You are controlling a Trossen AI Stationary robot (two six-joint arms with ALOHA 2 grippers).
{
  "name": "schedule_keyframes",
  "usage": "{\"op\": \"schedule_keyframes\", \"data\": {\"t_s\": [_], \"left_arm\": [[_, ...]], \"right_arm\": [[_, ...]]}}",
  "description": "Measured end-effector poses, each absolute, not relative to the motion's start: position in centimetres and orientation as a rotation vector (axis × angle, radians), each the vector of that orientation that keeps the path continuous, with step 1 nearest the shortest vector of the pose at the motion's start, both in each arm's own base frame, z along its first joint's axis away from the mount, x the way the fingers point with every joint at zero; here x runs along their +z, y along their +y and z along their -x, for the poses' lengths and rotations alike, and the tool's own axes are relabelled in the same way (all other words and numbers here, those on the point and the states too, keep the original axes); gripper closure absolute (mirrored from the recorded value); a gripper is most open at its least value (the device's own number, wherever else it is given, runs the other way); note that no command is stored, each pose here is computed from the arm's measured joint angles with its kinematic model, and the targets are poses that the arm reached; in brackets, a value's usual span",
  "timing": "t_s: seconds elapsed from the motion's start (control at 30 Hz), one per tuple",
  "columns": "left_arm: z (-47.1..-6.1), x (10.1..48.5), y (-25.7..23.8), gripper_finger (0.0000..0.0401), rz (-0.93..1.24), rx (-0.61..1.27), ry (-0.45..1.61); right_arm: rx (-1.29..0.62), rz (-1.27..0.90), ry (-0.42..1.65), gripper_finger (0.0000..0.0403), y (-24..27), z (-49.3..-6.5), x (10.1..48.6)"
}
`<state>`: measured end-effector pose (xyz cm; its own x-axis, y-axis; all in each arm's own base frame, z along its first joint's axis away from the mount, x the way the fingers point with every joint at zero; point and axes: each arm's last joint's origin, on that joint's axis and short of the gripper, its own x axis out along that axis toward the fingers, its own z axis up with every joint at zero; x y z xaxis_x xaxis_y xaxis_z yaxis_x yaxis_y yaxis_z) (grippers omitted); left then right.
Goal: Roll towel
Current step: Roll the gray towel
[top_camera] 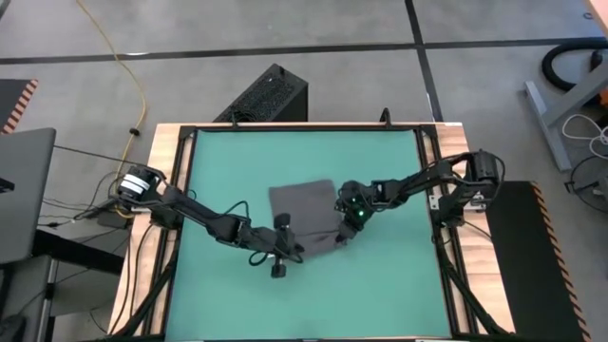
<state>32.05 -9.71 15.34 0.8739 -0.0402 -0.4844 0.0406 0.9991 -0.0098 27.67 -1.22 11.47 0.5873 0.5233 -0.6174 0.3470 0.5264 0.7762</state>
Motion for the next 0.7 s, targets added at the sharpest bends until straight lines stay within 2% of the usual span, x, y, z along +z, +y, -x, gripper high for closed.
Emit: {"op": "schedule_keyframes", "data": {"t_s": [0.13,0.5,0.7], "left_arm": [[-32.0,15.2,-9.6,0.0353,-0.030,-0.034,0.526],[-31.8,14.9,-10.3,0.0193,-0.006,-0.045,0.533],[-31.7,13.6,-10.8,0.0144,-0.039,0.005,0.569]], "right_arm": [[0.127,-1.065,0.986,0.0367,-1.5,-27.6,11.5],[0.133,-1.056,0.983,0.0367,-1.4,-27.6,11.5],[0.135,-1.049,0.983,0.0367,-1.4,-27.6,11.5]]}}
